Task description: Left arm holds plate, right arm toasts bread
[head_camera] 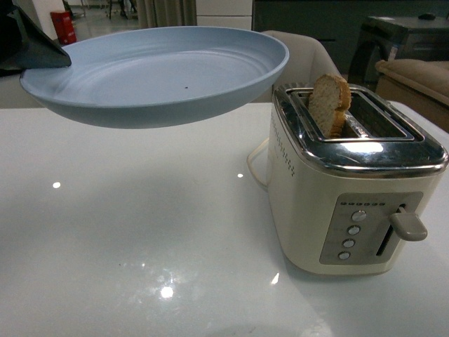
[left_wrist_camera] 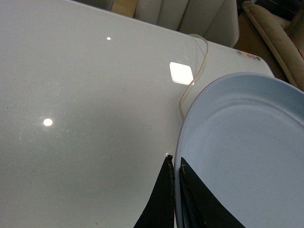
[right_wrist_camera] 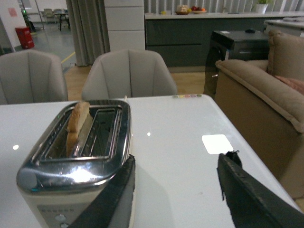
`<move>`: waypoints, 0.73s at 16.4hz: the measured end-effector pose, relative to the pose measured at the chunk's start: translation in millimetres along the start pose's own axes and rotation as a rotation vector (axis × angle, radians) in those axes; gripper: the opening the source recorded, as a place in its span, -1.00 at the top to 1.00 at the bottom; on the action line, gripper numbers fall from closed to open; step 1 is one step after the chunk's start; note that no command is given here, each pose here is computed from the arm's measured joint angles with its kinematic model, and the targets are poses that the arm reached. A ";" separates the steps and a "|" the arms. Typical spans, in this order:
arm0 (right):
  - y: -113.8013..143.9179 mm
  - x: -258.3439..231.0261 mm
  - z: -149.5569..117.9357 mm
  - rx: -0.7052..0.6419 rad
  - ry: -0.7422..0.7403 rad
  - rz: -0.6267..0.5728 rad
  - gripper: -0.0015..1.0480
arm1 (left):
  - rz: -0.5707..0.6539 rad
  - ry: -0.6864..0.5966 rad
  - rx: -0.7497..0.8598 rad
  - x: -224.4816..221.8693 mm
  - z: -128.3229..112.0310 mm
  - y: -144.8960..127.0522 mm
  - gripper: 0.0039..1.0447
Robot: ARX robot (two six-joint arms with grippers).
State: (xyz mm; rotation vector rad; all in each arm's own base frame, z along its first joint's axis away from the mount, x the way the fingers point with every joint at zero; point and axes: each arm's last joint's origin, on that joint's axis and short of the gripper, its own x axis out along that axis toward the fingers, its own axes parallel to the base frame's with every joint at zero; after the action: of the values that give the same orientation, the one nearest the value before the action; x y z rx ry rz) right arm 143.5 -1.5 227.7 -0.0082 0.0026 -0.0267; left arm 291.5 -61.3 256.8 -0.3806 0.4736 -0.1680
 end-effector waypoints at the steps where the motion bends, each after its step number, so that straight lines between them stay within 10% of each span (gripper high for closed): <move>1: 0.4 -2.3 -10.2 0.000 0.019 0.010 0.15 | 0.000 -0.001 0.000 0.0 0.1 0.0 0.96; 5: 1.3 -13.1 -21.7 0.000 -0.015 0.027 0.88 | 0.000 -0.001 0.000 0.1 0.0 0.0 0.96; 12: 1.1 -25.0 -44.1 0.003 -0.001 0.026 0.96 | 0.000 -0.001 0.000 0.1 0.0 0.0 0.96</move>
State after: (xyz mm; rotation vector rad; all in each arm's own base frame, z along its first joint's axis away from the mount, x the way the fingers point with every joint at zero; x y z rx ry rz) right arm 118.4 0.0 183.7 -0.0048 0.0021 -0.0004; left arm 291.6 -61.4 256.8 -0.3807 0.4729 -0.1681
